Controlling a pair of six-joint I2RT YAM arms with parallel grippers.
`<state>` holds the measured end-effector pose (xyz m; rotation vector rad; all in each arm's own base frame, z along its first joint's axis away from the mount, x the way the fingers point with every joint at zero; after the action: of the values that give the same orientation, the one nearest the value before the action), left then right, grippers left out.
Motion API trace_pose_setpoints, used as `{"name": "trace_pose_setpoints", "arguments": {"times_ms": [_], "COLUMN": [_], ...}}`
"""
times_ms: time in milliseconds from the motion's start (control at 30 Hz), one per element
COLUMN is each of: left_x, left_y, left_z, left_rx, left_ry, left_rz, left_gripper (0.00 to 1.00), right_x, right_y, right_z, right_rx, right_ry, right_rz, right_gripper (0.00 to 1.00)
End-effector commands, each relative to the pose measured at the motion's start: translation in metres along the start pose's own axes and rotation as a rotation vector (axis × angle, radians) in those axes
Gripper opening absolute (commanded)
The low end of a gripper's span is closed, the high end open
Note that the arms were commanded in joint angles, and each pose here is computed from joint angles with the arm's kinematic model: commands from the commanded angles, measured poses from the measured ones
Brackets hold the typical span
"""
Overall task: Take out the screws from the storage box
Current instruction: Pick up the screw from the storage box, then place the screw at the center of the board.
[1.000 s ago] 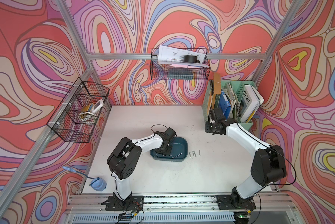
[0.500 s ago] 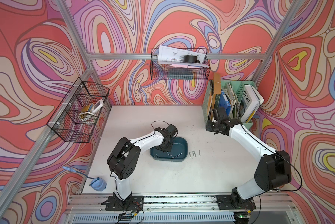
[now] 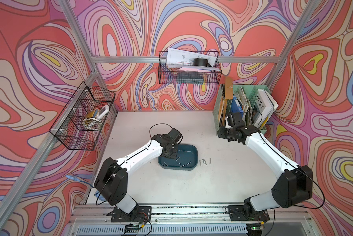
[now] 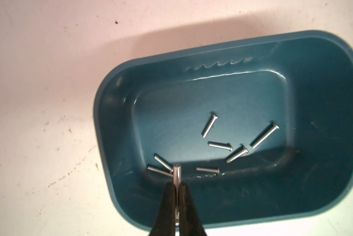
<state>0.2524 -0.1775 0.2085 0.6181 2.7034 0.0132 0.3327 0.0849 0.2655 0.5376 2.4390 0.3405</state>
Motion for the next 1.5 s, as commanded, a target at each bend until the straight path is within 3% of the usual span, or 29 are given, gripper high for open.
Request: {"name": "trace_pose_setpoints", "arguments": {"times_ms": [0,167,400,567,733,1000,1233,1400,1467], "left_x": [0.04,0.073,0.051,0.051,0.04,0.028,0.031,0.022,0.014], "left_y": [0.009,0.025,0.058,0.08,0.083,0.094,0.096,0.107,0.113], "left_z": [-0.014,-0.019,0.001,0.042,0.088,0.113,0.109,0.086,0.072], "left_rx": [-0.008,-0.104,-0.104,-0.076,-0.042,-0.07,-0.091,-0.141,-0.152], "left_ry": [0.059,0.063,0.053,0.067,0.124,0.134,0.152,0.12,0.099], "left_rz": [-0.073,-0.115,-0.221,-0.311,-0.311,-0.345,-0.319,-0.295,-0.294], "left_gripper": [0.0,0.0,0.0,0.02,0.02,0.05,0.17,0.39,0.4], "right_x": [0.005,0.006,0.01,0.017,0.018,0.019,0.021,0.02,0.02], "right_y": [-0.004,-0.002,0.003,0.002,0.003,0.002,0.0,0.001,0.001], "right_z": [-0.004,-0.002,0.001,0.004,0.005,0.006,0.006,0.006,0.007], "right_rx": [-0.02,-0.046,-0.054,-0.054,-0.051,-0.041,-0.04,-0.043,-0.044], "right_ry": [0.011,0.027,0.064,0.08,0.088,0.095,0.093,0.091,0.09], "right_rz": [0.021,0.029,0.01,0.022,0.009,-0.002,-0.009,-0.016,-0.019], "right_gripper": [0.43,0.43,0.43,0.43,0.43,0.43,0.44,0.44,0.44]}}
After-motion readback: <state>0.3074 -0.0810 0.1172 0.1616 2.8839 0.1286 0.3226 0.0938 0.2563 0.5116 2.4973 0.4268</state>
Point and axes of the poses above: each gripper's point midway between its finger pads, its own z axis out along the fingers, its own y axis along the line the jaws close on, x = y × z, the point moved 9 cm from there along -z, back along the fingers, and after that the axes turned 15 degrees about z, right-handed, at the moved point
